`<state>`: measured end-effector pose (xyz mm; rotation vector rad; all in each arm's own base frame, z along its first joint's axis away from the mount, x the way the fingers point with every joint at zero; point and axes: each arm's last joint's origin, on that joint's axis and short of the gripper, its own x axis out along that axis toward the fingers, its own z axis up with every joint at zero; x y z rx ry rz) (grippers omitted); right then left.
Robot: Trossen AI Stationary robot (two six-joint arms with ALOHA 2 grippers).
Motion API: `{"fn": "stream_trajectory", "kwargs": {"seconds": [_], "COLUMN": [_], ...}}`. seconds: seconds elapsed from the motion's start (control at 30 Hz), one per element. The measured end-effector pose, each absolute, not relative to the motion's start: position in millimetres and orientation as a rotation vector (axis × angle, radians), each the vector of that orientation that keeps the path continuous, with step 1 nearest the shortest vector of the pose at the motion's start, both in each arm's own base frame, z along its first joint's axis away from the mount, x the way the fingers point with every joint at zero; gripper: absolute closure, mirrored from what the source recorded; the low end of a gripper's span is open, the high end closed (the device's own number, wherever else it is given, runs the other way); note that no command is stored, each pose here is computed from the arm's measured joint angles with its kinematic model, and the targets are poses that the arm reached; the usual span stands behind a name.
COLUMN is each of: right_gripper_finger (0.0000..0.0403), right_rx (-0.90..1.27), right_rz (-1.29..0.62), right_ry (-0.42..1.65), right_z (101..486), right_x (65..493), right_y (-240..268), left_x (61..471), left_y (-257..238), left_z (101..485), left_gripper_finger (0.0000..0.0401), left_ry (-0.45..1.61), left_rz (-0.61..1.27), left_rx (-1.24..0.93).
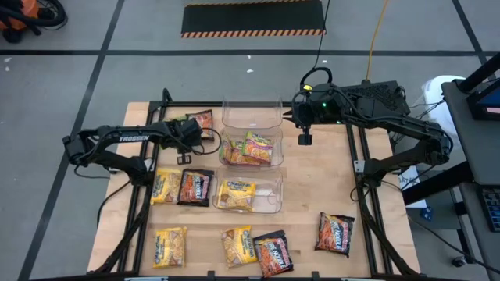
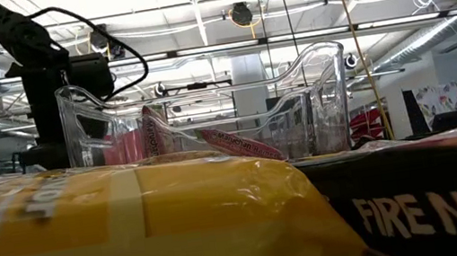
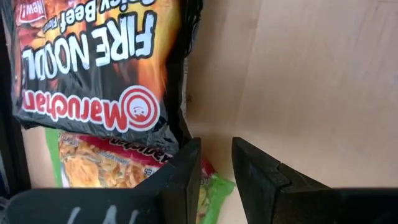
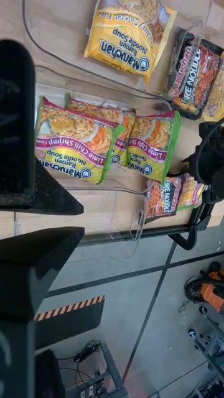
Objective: Sort Maruchan noodles
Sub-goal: Put the black noodle pack into the top transparent bin
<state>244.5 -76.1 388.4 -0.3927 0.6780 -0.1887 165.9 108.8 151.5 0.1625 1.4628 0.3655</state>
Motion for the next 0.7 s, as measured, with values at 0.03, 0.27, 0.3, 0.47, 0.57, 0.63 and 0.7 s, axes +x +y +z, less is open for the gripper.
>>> {"fn": "stream_trajectory", "kwargs": {"seconds": [0.03, 0.27, 0.3, 0.47, 0.57, 0.63, 0.7], "right_gripper_finger": [0.0367, 0.0367, 0.0367, 0.0367, 0.0367, 0.0367, 0.0367], "right_rx": [-0.393, -0.392, -0.392, -0.392, -0.392, -0.392, -0.392], "right_rz": [-0.188, -0.189, -0.189, -0.189, -0.189, -0.189, -0.189], "right_ry": [0.678, 0.678, 0.678, 0.678, 0.678, 0.678, 0.678], "right_z": [388, 388, 388, 388, 388, 388, 388], "right_x": [245, 245, 245, 245, 245, 245, 245], "right_y": [-76, -76, -76, -76, -76, -76, -76], "left_x": [166, 172, 173, 176, 176, 177, 176], "left_y": [108, 102, 102, 104, 105, 108, 111], "left_z": [152, 163, 164, 166, 166, 166, 165], "left_gripper_finger": [0.0304, 0.0304, 0.0304, 0.0304, 0.0304, 0.0304, 0.0304], "left_ry": [1.465, 1.500, 1.492, 1.461, 1.466, 1.466, 1.455], "left_rz": [0.367, 0.333, 0.335, 0.353, 0.358, 0.392, 0.418], "left_rx": [0.158, 0.164, 0.170, 0.182, 0.221, 0.260, 0.262]}}
